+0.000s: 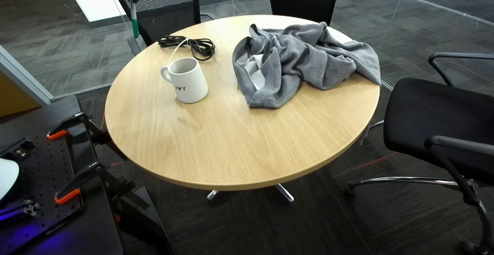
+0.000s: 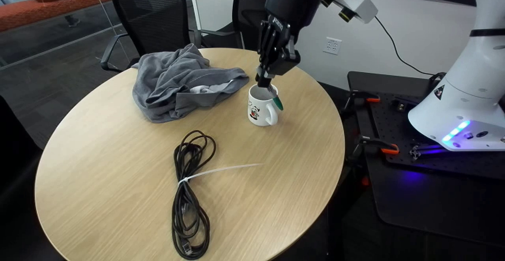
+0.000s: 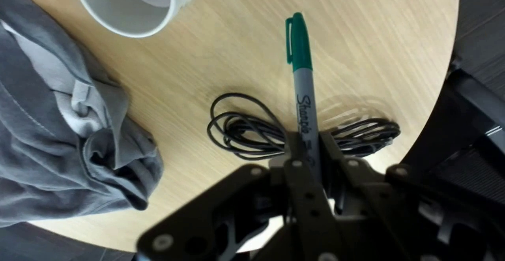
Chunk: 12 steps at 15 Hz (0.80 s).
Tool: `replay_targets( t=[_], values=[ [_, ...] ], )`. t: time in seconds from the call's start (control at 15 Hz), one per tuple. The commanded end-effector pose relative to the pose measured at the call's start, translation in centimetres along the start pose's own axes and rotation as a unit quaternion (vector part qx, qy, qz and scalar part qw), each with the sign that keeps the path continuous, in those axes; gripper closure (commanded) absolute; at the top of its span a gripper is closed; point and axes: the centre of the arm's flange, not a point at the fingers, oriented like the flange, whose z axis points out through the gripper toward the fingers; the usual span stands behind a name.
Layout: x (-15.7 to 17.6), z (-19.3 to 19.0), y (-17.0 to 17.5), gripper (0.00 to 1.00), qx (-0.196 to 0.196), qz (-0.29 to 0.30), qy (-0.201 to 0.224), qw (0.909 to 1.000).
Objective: Pick up the pen from the cup and place it on the table
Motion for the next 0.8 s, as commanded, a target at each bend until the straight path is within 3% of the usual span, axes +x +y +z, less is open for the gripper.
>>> replay_targets(
  t=[0.0,0.73],
  values=[
    [1.0,1.4,-1.3,0.97,0.015,-0.037,-0.045,0.9982],
    [0.5,11.9,-0.5,0.97,0.011,-0.054,-0.153,0.9866]
  ],
)
